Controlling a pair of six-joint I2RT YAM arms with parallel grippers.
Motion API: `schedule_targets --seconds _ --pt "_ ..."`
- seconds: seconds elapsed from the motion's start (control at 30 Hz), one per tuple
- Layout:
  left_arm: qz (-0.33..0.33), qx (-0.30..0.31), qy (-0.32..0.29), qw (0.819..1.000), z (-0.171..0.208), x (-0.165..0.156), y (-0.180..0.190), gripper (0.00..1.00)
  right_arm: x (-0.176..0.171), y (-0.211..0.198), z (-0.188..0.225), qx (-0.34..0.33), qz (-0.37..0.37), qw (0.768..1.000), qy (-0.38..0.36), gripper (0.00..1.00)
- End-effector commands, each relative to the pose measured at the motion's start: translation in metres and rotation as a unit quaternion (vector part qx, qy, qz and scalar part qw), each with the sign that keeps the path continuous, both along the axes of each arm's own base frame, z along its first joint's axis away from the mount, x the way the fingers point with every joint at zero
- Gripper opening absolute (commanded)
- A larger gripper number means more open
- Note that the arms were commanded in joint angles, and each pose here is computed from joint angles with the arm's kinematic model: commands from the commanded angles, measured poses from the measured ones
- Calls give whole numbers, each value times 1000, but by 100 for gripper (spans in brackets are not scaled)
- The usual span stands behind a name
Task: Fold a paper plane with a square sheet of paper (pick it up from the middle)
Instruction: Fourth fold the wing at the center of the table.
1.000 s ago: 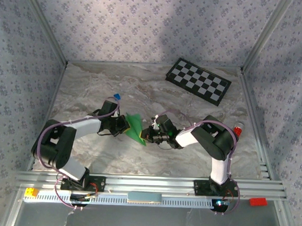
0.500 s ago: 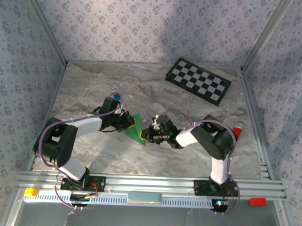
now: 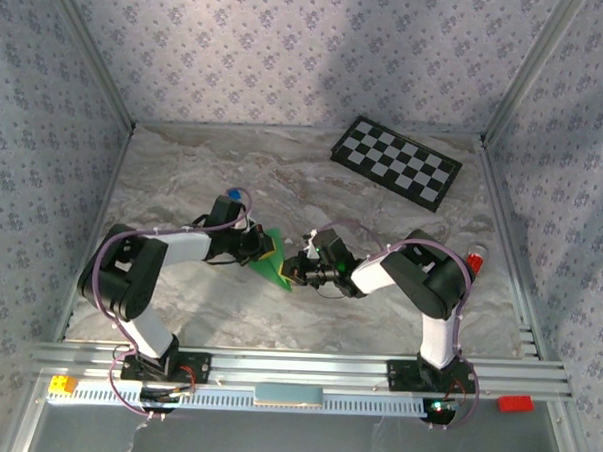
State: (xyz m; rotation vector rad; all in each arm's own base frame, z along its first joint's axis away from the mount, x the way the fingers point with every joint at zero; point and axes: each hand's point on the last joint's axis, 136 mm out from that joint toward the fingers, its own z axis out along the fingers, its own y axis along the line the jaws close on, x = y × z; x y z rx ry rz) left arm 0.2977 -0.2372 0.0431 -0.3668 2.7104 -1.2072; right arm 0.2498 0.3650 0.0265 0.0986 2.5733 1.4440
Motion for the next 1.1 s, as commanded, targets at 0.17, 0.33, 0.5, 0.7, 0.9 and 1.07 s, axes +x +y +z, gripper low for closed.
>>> schedule_targets --seconds 0.17,0.33,0.5,0.7,0.9,1.07 --pt "8 5 -7 1000 -3 12 -4 5 -12 -16 -40 -56 -9 997 52 0" --pt "9 10 -5 1000 -6 13 -3 5 -12 -16 -40 -58 -9 997 52 0" --pt "8 13 -2 1000 -9 13 -2 5 -12 -16 -41 -58 -7 997 55 0" --pt "8 20 2 1000 -13 11 -1 5 -12 -16 -41 -60 -7 997 55 0" --pt "4 27 7 1000 -19 10 0 4 -12 -17 -42 -61 -7 996 57 0" --pt "4 33 14 999 -24 9 2 4 -12 -17 -41 -61 -8 996 57 0"
